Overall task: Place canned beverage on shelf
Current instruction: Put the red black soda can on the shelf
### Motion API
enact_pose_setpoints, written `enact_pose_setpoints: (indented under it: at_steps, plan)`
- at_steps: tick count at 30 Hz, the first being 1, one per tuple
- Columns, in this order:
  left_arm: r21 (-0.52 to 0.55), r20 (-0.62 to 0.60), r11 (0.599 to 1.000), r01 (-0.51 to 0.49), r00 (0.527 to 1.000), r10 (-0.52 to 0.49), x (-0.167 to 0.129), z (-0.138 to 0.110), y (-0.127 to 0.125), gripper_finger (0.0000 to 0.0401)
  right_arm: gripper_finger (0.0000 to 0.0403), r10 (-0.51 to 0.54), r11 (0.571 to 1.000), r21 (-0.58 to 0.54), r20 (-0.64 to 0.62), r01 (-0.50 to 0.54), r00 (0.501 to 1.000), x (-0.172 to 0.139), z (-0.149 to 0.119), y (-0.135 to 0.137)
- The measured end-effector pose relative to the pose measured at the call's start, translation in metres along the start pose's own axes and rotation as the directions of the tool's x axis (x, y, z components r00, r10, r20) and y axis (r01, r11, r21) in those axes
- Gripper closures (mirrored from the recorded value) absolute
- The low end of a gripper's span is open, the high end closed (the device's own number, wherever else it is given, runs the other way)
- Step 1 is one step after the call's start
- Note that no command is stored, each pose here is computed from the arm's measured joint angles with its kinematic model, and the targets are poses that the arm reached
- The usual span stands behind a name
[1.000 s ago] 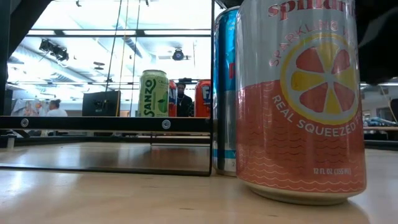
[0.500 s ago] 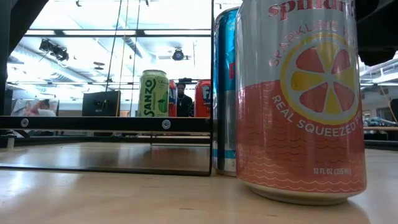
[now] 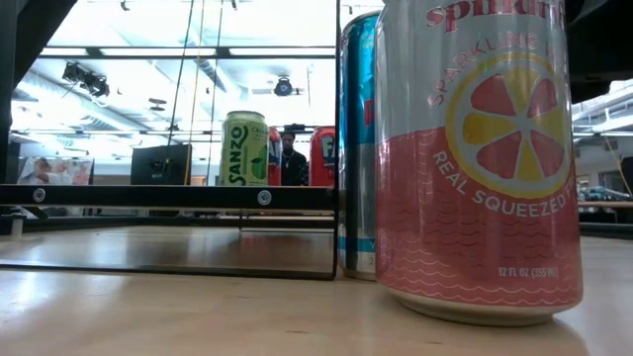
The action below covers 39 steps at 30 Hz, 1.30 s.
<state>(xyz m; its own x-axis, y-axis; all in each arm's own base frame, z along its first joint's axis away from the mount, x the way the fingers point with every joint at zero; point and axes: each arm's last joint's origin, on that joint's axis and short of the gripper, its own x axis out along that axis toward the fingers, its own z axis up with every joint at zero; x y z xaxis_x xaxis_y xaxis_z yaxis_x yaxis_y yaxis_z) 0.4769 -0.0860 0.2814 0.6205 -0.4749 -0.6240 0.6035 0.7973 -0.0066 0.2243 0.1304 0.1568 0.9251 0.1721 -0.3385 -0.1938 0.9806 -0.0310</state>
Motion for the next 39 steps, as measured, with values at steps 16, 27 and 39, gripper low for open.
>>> enact_pose_setpoints:
  at_steps: [16,27,39]
  plan:
    - [-0.033,-0.022,0.999,-0.021,1.000,0.020,-0.001,-0.002,0.002,0.0092,0.0028,-0.062,0.997,0.034,-0.009,0.062,0.998,0.000,-0.001,-0.002]
    - [-0.088,-0.107,0.987,-0.136,0.986,0.127,-0.002,-0.009,0.006,0.0092,0.0016,-0.209,0.977,0.019,-0.134,0.213,0.969,-0.031,0.005,-0.016]
    - [-0.249,-0.149,0.945,-0.211,0.973,0.178,-0.006,-0.013,0.012,0.0092,0.0015,-0.313,0.947,0.042,-0.097,0.318,0.945,-0.057,-0.034,-0.027]
